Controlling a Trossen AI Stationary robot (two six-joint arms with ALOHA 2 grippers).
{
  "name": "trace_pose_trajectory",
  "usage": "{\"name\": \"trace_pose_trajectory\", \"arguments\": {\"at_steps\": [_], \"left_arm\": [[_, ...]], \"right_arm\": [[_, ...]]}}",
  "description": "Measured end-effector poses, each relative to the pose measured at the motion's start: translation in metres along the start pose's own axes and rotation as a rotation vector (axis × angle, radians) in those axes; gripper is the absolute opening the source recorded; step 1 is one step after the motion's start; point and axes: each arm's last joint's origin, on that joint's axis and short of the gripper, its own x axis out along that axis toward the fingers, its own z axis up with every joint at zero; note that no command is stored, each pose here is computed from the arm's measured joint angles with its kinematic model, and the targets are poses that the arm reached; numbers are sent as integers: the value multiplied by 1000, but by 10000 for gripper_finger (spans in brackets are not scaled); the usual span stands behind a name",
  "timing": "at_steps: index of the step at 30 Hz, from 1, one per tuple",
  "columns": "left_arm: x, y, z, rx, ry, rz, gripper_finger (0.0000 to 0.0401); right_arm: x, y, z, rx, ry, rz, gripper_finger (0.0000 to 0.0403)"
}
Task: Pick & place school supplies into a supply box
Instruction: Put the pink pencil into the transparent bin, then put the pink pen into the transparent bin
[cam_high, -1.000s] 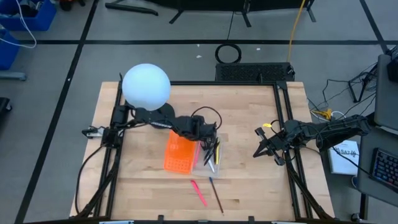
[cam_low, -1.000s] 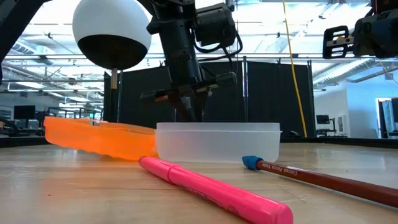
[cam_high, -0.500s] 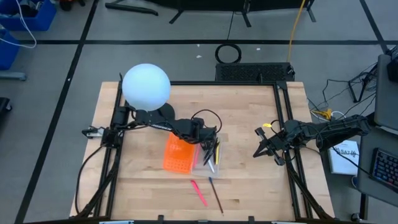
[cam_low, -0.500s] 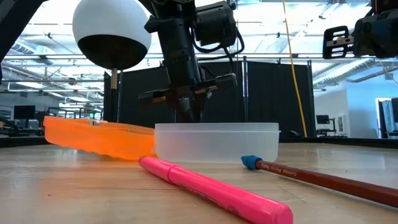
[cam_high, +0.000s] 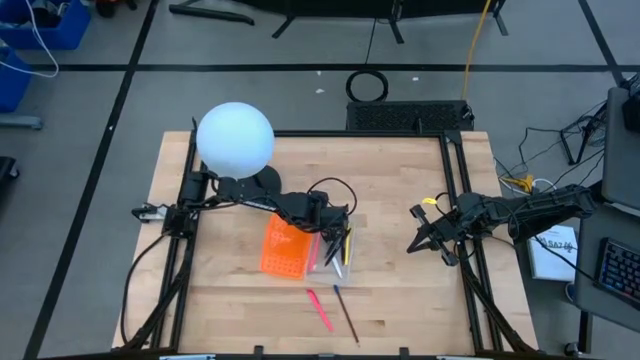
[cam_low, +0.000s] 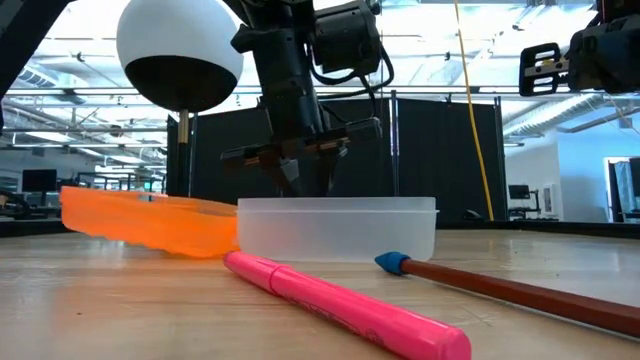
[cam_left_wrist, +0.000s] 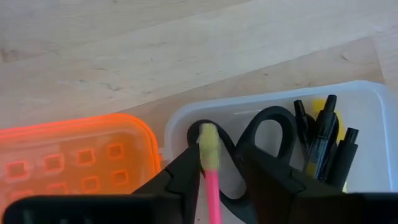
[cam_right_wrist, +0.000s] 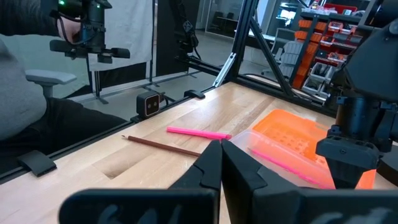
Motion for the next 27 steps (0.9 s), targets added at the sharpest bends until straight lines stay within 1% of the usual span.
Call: {"name": "trace_pose_trajectory", "arguments": {"at_steps": [4,7,10,13,17,20,23,25,27], "left_arm": [[0,0,0,6,0,-1,140],[-1,-1,0,19,10,-4,142],[-9,-5,3,40,19,-1,143],[-23,-14,7,85,8,-30,143],[-61,-33,9,164,-18,-86,143],[-97,-45,2,202,-19,-125,143],[-134,-55,-14,284,-33,-187,143],[-153,-62,-30,380,-45,-253,143],[-166,-66,-52,483,-57,-302,143]], "right_arm": [[0,0,0,0,0,0,0],[0,0,0,0,0,0,0],[0,0,0,0,0,0,0],[0,0,0,0,0,0,0],[0,0,0,0,0,0,0],[0,0,0,0,0,0,0],[0,0,0,0,1,0,0],[0,0,0,5,1,0,0],[0,0,0,13,1,0,0]]}}
